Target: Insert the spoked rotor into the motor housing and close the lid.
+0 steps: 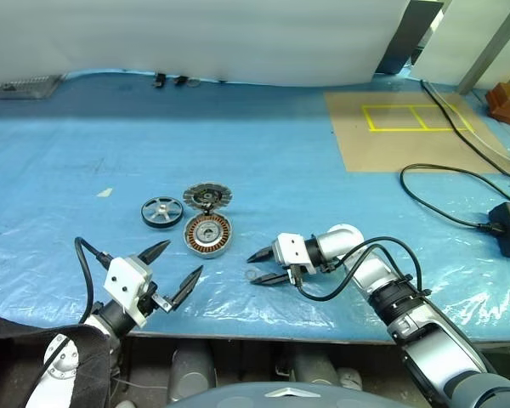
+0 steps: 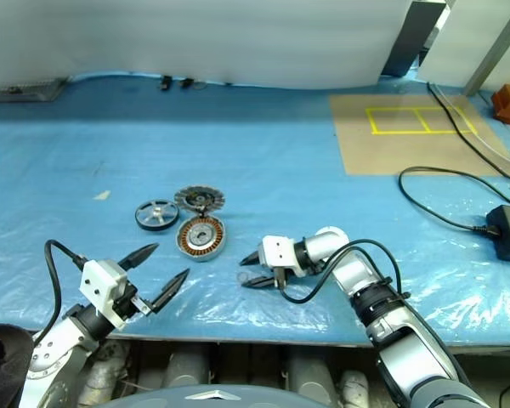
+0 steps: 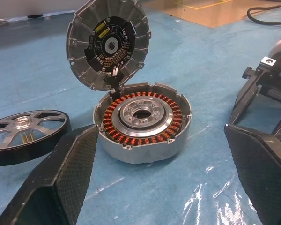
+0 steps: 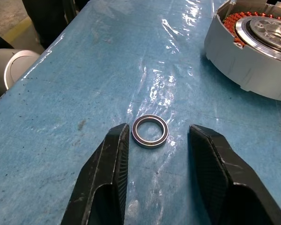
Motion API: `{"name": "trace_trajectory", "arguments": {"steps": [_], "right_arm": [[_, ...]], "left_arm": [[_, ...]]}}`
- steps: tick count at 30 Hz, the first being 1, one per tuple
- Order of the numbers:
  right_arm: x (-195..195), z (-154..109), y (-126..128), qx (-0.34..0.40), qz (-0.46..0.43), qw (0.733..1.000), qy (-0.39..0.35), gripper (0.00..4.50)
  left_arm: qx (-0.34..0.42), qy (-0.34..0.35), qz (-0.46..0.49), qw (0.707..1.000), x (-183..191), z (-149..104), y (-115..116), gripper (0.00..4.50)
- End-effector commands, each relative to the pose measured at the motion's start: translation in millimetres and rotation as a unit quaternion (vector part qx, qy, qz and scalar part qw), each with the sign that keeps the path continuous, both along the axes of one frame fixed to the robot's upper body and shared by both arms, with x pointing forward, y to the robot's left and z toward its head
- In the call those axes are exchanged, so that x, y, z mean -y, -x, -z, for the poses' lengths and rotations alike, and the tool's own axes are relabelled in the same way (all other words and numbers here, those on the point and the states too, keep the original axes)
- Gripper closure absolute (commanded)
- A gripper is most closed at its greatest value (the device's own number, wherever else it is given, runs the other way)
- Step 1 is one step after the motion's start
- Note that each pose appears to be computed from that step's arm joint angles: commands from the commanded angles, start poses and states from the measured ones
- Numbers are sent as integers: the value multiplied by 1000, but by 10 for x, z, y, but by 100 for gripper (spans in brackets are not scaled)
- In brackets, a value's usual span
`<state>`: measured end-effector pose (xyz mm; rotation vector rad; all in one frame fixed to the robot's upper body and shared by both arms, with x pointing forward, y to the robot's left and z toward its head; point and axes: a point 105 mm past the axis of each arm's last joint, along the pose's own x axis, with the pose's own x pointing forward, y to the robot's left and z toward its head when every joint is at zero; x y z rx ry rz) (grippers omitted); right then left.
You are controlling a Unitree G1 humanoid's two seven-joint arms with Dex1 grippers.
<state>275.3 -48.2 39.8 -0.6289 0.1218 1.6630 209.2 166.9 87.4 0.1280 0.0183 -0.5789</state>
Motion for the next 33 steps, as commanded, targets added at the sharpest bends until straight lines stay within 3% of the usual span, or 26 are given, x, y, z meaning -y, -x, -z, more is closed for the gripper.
{"name": "trace_trajectory", "arguments": {"steps": [1, 14, 17, 20, 28, 33], "right_arm": [[44, 62, -23, 1, 3, 1000, 21, 227], [74, 92, -6, -7, -12, 999, 37, 227], [90, 126, -22, -8, -9, 999, 45, 287], [109, 137, -30, -6, -8, 999, 49, 384], [82, 116, -89, 4, -8, 999, 51, 385], [-134, -295, -66, -46, -3, 998, -38, 385]], "left_arm": [[21, -4, 5, 1000, 26, -110, 11, 0], [21, -5, 4, 1000, 14, -109, 11, 0], [22, -4, 3, 1000, 16, -109, 5, 0], [22, -4, 3, 1000, 16, -111, 3, 0], [25, -5, 1, 1000, 14, -114, -11, 0], [33, -5, -11, 999, -53, -129, -30, 0]]}}
